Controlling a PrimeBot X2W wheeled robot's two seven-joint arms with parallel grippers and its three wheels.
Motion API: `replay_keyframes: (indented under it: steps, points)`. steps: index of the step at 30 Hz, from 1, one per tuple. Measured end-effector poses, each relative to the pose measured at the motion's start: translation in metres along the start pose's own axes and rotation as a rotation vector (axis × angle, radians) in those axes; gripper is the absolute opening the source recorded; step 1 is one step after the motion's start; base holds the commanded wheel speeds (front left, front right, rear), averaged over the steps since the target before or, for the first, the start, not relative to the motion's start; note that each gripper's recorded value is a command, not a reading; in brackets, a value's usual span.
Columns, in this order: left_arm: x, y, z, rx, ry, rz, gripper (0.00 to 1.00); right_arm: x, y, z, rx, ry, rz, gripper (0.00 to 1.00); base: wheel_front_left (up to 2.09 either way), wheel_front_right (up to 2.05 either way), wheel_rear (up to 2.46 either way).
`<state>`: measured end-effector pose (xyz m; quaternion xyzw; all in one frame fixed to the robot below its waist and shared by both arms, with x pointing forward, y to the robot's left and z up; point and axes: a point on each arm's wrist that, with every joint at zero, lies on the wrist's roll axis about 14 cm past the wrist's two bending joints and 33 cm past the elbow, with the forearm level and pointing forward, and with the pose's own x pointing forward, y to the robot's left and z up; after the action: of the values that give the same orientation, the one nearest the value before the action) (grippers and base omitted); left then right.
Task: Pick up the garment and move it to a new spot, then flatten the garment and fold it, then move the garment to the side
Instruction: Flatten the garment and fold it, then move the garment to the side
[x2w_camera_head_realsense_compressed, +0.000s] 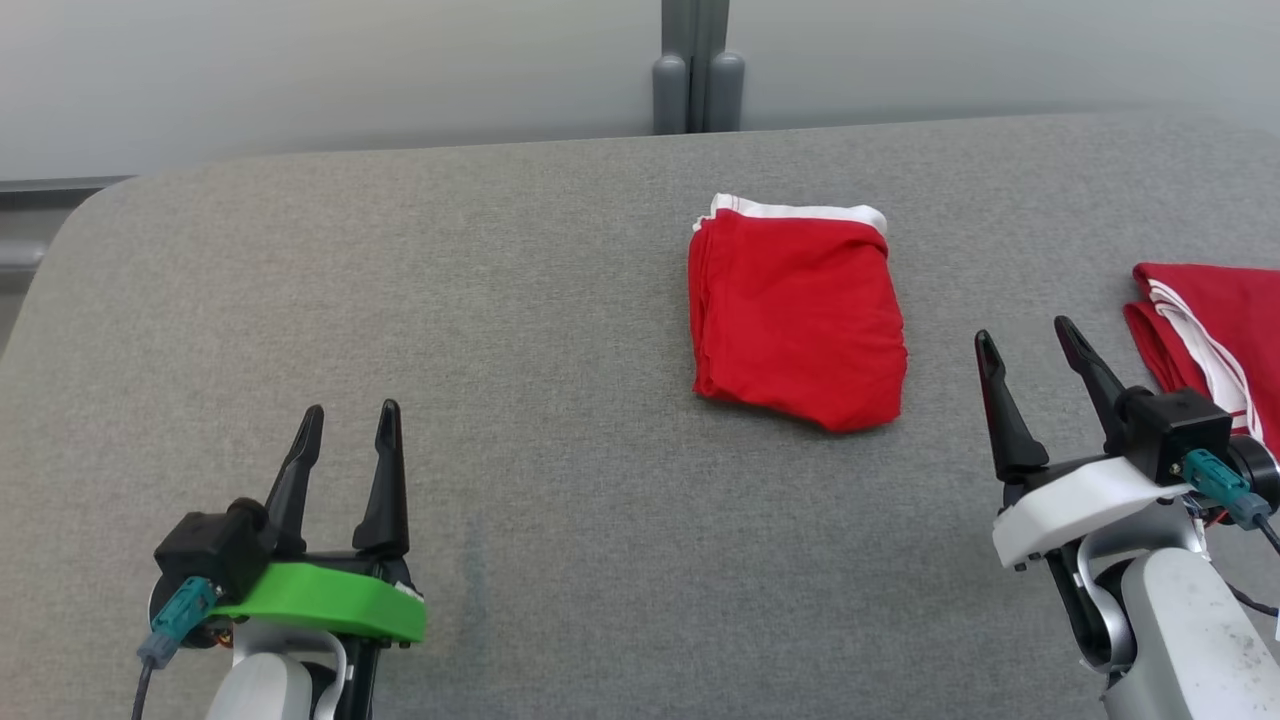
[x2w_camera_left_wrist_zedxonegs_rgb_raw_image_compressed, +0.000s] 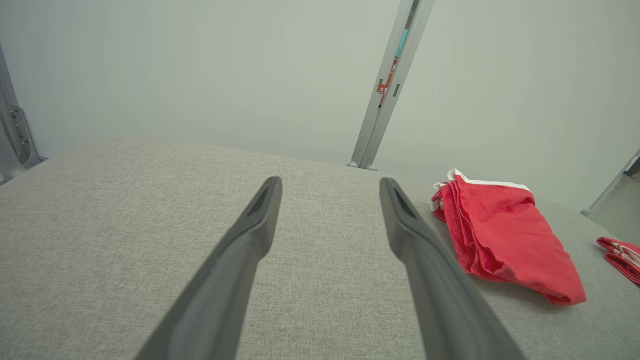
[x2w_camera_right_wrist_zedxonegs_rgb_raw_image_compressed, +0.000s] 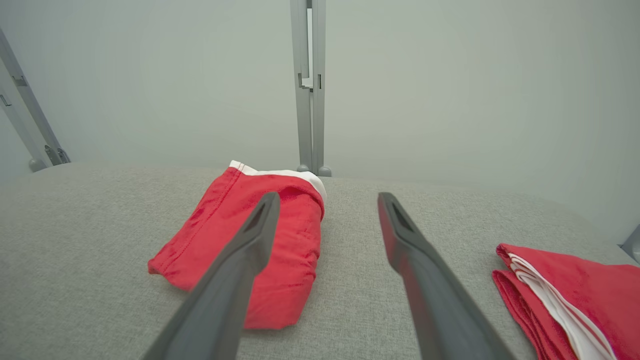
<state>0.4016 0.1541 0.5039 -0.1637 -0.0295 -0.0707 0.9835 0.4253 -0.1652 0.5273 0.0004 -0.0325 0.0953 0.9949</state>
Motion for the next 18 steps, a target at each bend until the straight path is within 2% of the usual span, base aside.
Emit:
replay_keyframes:
  steps: [7, 18]
  points:
    - [-0.007, -0.006, -0.002, -0.007, -0.001, -0.001, 1.00, -0.024, -0.015, 0.003, 0.040, 0.002, -0.069, 1.00, 0.00, 0.00, 0.00]
    - [-0.020, -0.003, 0.001, 0.000, -0.013, 0.023, 1.00, -0.041, -0.010, 0.002, 0.065, 0.018, -0.081, 1.00, 0.00, 0.00, 0.00]
